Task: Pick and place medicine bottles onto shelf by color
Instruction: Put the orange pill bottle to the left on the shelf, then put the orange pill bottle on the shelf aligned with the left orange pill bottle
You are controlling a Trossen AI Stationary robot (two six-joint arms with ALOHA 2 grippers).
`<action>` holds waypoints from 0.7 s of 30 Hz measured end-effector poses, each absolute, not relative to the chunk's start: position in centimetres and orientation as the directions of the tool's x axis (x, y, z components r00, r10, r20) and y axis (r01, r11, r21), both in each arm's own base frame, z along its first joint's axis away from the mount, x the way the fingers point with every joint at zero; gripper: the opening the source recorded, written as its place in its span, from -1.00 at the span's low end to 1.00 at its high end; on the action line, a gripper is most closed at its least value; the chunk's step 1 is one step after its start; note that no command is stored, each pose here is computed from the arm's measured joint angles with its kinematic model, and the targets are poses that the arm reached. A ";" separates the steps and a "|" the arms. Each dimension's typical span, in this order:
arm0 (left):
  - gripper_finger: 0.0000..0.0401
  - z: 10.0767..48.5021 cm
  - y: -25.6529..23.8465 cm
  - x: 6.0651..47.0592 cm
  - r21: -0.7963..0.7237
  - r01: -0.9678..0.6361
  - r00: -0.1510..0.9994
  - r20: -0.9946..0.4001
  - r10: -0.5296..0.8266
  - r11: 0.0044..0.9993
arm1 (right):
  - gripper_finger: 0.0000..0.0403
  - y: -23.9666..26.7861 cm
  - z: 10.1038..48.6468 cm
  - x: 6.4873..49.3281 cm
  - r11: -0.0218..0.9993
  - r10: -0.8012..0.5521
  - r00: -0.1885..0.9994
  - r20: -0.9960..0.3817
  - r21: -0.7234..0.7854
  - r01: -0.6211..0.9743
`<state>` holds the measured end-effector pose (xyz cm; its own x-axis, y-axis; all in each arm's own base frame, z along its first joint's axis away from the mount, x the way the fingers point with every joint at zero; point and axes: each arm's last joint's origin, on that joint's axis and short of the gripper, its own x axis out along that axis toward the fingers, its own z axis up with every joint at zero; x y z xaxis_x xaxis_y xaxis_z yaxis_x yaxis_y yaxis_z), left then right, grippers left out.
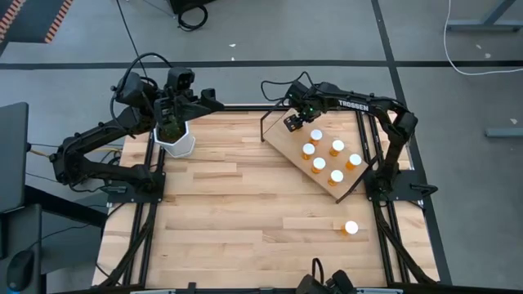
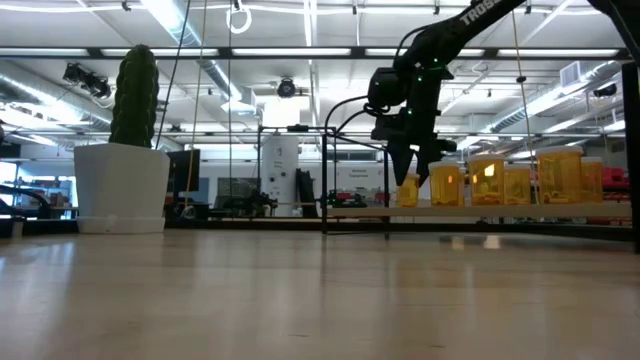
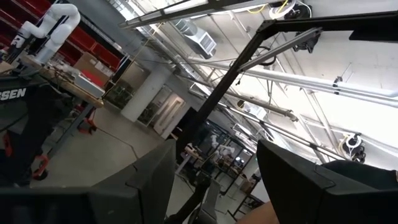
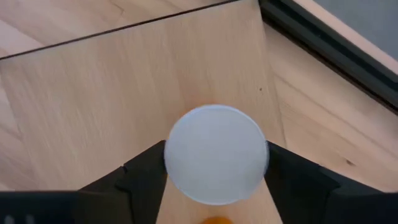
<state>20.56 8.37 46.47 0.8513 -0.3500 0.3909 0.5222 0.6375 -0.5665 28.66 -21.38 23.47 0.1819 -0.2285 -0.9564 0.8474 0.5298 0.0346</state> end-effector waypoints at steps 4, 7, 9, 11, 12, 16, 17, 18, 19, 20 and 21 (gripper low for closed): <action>0.15 46.4 8.4 20.6 -0.570 0.520 0.853 0.388 -0.349 0.636 | 0.38 -21.4 23.4 28.6 0.530 -0.228 0.177 -0.957 0.031 0.848; 0.15 46.4 8.4 20.6 -0.570 0.520 0.853 0.388 -0.349 0.636 | 0.47 -21.4 23.4 28.6 0.527 -0.233 0.168 -0.958 0.020 0.850; 0.15 46.4 8.4 20.6 -0.571 0.521 0.853 0.388 -0.350 0.635 | 0.51 -21.4 23.6 28.6 0.525 -0.229 0.161 -0.960 0.018 0.851; 0.15 46.4 8.4 20.6 -0.571 0.520 0.853 0.388 -0.350 0.635 | 0.55 -21.3 24.2 28.6 0.532 -0.224 0.154 -0.962 0.012 0.847; 0.15 46.4 8.4 20.6 -0.571 0.520 0.853 0.388 -0.350 0.635 | 0.56 -21.3 24.6 28.5 0.533 -0.221 0.150 -0.964 0.010 0.846; 0.15 46.4 8.4 20.6 -0.568 0.520 0.853 0.388 -0.350 0.637 | 0.59 -21.1 26.5 28.5 0.542 -0.203 0.123 -0.971 -0.007 0.841; 0.15 46.4 8.4 20.6 -0.565 0.520 0.853 0.388 -0.350 0.641 | 0.59 -20.9 27.1 28.4 0.547 -0.197 0.114 -0.974 -0.012 0.837; 0.15 46.4 8.4 20.6 -0.561 0.520 0.852 0.388 -0.350 0.644 | 0.60 -20.8 27.7 28.4 0.552 -0.193 0.111 -0.975 -0.015 0.833; 0.15 46.4 8.4 20.6 -0.559 0.520 0.852 0.388 -0.350 0.646 | 0.60 -20.6 28.4 28.5 0.561 -0.194 0.115 -0.974 -0.014 0.827; 0.15 46.4 8.4 20.6 -0.553 0.520 0.852 0.388 -0.351 0.651 | 0.60 -20.5 29.3 28.6 0.567 -0.197 0.121 -0.973 -0.012 0.824; 0.15 46.4 8.4 20.6 -0.547 0.518 0.853 0.387 -0.350 0.658 | 0.60 -20.3 30.1 28.7 0.572 -0.198 0.125 -0.972 -0.011 0.820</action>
